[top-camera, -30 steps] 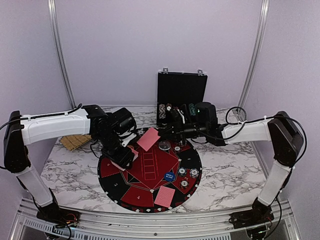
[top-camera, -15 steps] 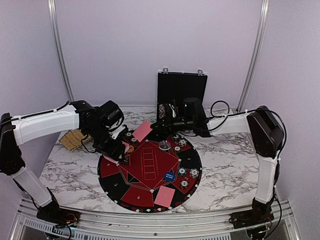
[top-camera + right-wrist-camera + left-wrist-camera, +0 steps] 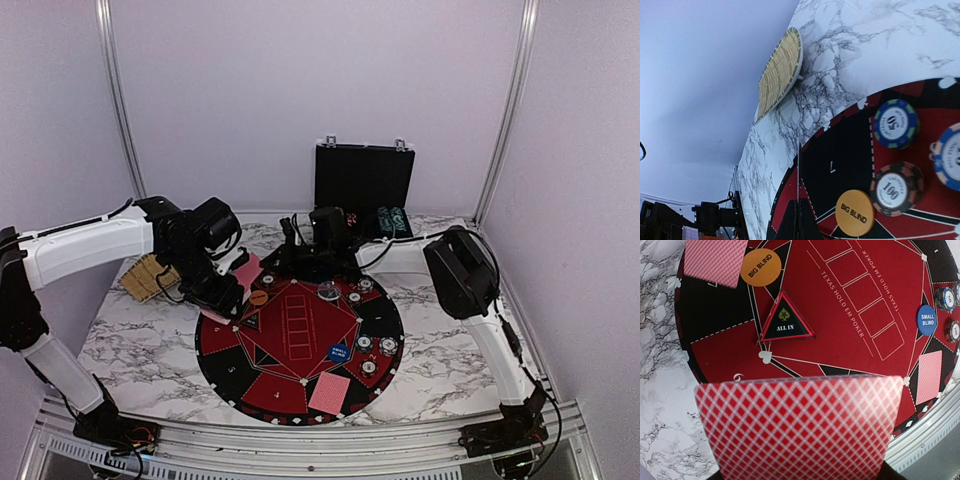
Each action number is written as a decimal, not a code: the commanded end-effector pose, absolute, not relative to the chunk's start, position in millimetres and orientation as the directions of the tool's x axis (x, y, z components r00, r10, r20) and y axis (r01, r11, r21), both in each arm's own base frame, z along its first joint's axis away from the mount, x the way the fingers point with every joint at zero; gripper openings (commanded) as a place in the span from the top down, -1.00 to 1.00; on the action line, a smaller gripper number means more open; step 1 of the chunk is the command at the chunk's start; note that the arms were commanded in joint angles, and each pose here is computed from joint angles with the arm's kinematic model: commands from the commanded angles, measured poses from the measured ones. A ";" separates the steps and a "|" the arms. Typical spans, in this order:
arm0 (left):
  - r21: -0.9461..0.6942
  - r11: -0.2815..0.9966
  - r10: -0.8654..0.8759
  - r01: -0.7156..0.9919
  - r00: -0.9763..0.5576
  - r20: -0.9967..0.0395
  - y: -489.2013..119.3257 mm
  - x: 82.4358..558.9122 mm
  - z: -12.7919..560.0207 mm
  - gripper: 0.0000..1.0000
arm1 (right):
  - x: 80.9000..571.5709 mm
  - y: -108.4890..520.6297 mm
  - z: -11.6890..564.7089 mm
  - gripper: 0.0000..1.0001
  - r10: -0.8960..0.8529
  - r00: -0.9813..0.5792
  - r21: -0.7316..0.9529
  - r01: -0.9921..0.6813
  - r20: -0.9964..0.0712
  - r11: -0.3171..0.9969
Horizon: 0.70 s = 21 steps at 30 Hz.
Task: Distribute texas hold em gaming equipment
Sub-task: Distribute the poker card in the big blind area.
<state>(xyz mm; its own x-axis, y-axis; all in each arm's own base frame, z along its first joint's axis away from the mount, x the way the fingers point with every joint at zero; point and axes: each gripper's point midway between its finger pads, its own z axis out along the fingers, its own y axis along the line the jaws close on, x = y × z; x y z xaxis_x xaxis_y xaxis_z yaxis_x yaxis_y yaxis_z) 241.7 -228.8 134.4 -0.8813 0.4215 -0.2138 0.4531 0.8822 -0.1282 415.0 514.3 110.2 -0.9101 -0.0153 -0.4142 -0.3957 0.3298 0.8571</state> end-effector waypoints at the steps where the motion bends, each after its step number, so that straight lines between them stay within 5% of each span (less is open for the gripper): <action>1: -0.131 0.885 0.405 0.446 -0.879 -0.253 -226.7 244.8 155.4 0.17 | 406.9 546.1 98.7 1.00 -0.034 -0.895 0.832 -0.427 -0.445 0.354; 13: -0.136 0.884 0.405 0.446 -0.879 -0.250 -228.8 245.7 157.4 0.17 | 406.7 572.6 73.5 1.00 -0.033 -0.876 0.789 -0.448 -0.480 0.420; 21: -0.143 0.883 0.406 0.447 -0.881 -0.245 -229.2 244.0 156.3 0.17 | 411.4 572.3 84.5 0.34 -0.040 -0.853 0.758 -0.483 -0.520 0.437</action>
